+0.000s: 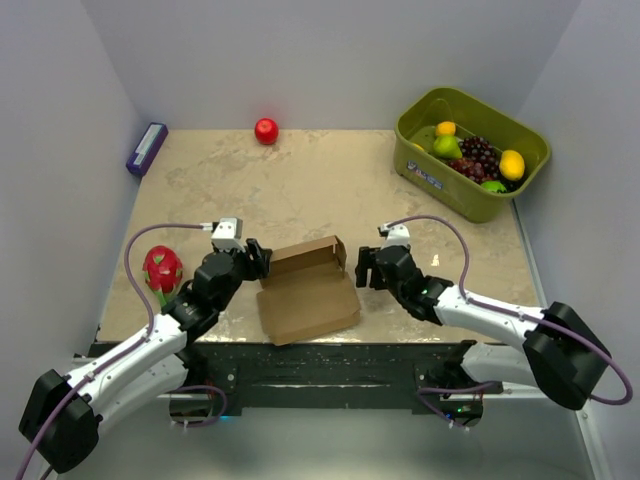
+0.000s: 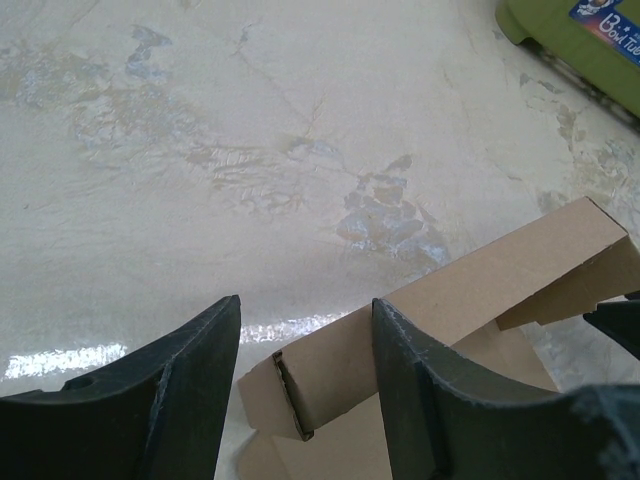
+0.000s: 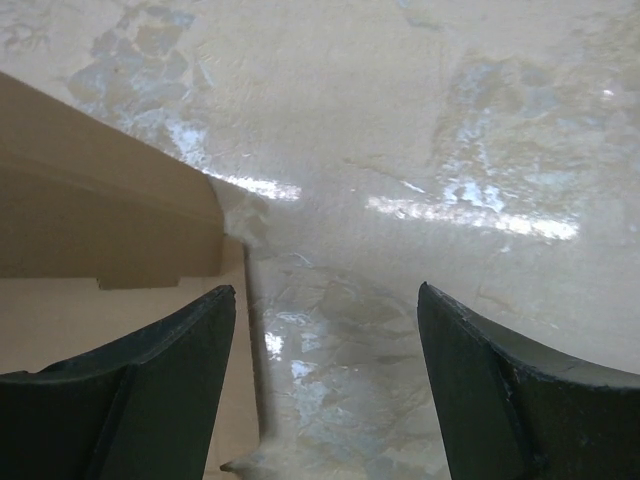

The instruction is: Fold the paper box

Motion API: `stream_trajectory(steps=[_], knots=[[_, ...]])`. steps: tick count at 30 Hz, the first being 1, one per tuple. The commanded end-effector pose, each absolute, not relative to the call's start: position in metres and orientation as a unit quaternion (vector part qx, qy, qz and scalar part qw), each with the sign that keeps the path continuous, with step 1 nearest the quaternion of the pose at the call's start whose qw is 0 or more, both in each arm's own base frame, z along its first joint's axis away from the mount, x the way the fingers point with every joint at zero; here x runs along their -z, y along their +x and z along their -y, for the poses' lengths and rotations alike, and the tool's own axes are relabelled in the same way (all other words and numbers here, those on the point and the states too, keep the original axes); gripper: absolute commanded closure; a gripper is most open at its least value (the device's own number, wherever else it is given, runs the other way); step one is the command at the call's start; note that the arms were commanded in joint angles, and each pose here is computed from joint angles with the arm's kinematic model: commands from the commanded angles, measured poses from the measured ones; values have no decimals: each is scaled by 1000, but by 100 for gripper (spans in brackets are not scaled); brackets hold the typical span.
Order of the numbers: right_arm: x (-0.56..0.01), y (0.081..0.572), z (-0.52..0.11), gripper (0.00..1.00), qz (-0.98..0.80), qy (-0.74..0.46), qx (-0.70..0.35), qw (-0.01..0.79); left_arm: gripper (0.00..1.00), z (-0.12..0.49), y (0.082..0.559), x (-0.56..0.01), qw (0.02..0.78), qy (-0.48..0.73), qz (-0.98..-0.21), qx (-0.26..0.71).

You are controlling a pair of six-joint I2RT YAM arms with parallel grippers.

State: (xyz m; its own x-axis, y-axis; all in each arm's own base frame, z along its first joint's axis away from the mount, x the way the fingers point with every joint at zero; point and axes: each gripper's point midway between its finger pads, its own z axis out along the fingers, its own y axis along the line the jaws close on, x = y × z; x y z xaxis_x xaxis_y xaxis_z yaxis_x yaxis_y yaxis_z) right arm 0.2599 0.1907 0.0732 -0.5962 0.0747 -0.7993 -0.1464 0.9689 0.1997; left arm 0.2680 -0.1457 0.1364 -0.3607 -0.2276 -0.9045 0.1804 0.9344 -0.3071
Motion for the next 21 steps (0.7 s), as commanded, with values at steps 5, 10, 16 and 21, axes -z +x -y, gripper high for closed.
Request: stream_trajectory(steps=[5,10,16,21], knots=[[-101,275,-233,23,-830,-73,-218,508,41,141,264,-119,554,10,-817,159],[-101,280,-239,23,-819,-101,-218,521,42,142,264,-117,554,17,-817,159],[-108,287,-247,26,-805,-121,-220,537,43,143,263,-117,554,22,-817,160],[-110,286,-254,26,-794,-133,-238,544,43,143,263,-117,555,23,-816,160]])
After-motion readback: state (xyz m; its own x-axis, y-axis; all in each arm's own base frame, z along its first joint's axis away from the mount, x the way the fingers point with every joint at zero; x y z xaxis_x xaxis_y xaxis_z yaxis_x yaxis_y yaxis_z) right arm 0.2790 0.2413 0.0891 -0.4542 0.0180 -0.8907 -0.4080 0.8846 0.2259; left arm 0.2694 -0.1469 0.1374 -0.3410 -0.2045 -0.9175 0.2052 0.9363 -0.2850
